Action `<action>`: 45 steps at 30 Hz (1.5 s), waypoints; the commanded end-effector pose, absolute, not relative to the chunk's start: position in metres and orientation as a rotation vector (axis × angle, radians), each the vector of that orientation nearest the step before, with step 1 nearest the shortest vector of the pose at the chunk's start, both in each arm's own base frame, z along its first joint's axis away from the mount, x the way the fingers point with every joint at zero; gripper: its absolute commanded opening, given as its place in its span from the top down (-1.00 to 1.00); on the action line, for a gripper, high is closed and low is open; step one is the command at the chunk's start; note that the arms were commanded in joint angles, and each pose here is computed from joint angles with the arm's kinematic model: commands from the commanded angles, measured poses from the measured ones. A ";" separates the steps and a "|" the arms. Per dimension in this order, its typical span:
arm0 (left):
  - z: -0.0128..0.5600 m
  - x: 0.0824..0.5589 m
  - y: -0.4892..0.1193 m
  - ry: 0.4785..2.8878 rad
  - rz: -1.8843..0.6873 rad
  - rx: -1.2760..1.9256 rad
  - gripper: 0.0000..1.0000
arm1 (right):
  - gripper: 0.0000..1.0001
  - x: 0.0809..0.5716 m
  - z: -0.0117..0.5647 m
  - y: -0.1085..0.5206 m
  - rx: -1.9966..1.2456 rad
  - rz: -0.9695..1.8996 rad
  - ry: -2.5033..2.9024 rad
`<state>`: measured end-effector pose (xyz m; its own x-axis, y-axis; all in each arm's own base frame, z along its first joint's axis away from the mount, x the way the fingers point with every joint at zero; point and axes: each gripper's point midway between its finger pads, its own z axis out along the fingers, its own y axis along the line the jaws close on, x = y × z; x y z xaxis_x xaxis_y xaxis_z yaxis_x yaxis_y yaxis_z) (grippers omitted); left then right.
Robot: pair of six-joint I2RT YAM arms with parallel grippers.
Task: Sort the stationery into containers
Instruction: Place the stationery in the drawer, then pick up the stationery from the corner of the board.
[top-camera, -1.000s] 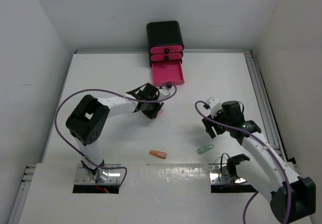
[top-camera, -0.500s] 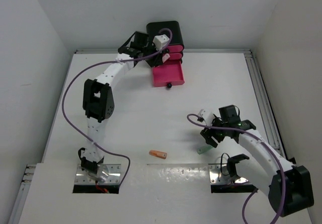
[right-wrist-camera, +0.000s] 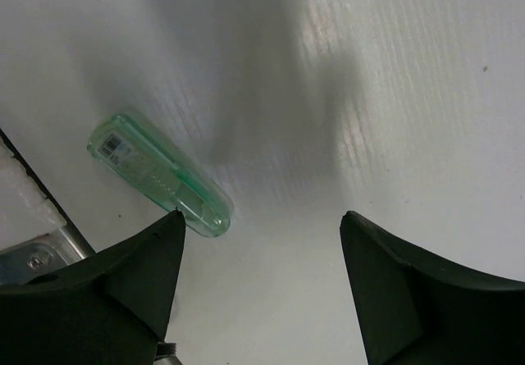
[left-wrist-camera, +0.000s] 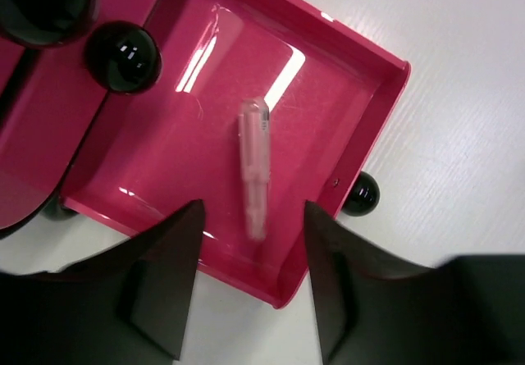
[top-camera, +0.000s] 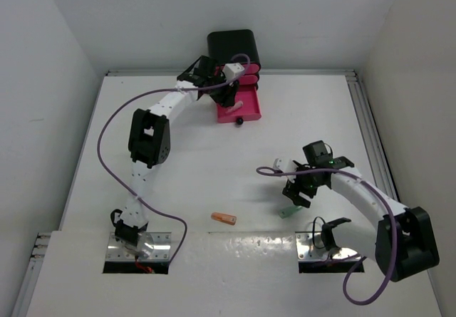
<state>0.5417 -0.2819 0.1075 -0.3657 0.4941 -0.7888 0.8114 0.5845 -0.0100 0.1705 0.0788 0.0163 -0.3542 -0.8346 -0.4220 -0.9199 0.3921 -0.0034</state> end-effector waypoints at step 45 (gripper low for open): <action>0.147 0.413 -0.101 2.123 -0.510 0.855 -0.19 | 1.00 0.263 0.036 0.176 -1.602 0.418 1.965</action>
<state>0.4219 -0.1021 0.1321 -0.5651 0.3551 -0.7447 0.6447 0.7533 -0.1301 0.1945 0.1404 -0.0075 -0.0829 -0.8784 -0.4708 -0.9948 0.1007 -0.0126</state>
